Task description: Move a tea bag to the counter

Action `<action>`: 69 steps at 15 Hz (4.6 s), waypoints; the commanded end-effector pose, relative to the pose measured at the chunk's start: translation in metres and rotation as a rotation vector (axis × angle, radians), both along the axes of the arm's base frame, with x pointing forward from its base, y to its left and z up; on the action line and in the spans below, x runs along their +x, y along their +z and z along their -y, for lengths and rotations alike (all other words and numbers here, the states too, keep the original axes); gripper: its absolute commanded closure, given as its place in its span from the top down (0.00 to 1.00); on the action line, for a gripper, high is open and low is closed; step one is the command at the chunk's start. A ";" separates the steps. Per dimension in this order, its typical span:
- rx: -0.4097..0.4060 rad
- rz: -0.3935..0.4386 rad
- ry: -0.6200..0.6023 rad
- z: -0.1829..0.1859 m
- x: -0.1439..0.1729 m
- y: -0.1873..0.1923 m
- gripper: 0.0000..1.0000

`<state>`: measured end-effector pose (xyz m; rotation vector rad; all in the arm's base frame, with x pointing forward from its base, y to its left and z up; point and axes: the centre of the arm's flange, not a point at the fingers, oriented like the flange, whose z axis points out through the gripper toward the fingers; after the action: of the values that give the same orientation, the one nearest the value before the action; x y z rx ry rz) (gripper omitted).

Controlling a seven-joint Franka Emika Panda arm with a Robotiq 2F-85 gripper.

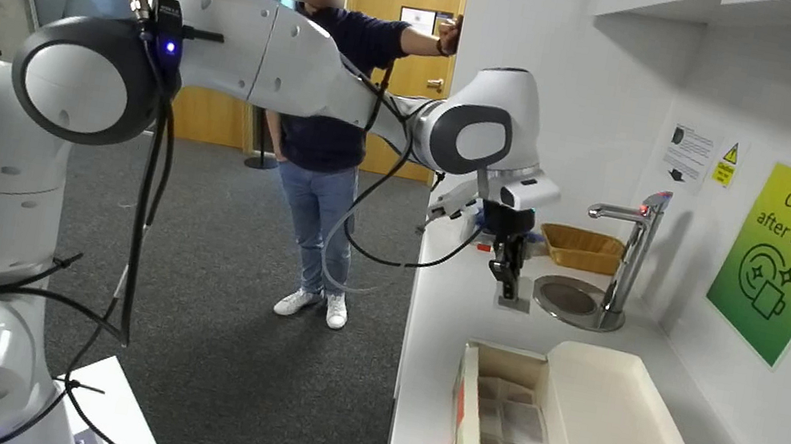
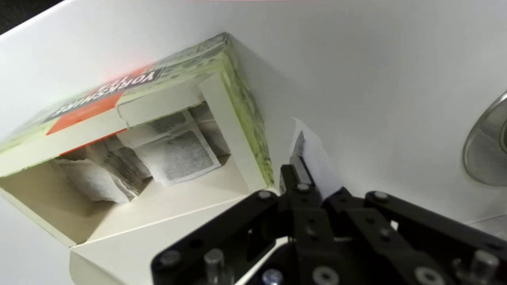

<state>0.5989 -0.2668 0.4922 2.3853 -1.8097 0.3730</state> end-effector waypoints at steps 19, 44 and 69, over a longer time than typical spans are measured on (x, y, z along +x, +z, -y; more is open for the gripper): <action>0.094 -0.036 0.189 -0.059 0.106 -0.131 0.00; 0.118 0.151 0.257 -0.062 0.042 -0.009 1.00; 0.043 -0.089 0.517 -0.108 -0.130 -0.039 1.00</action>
<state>0.4689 -0.1592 0.4535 2.8273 -1.1546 0.2693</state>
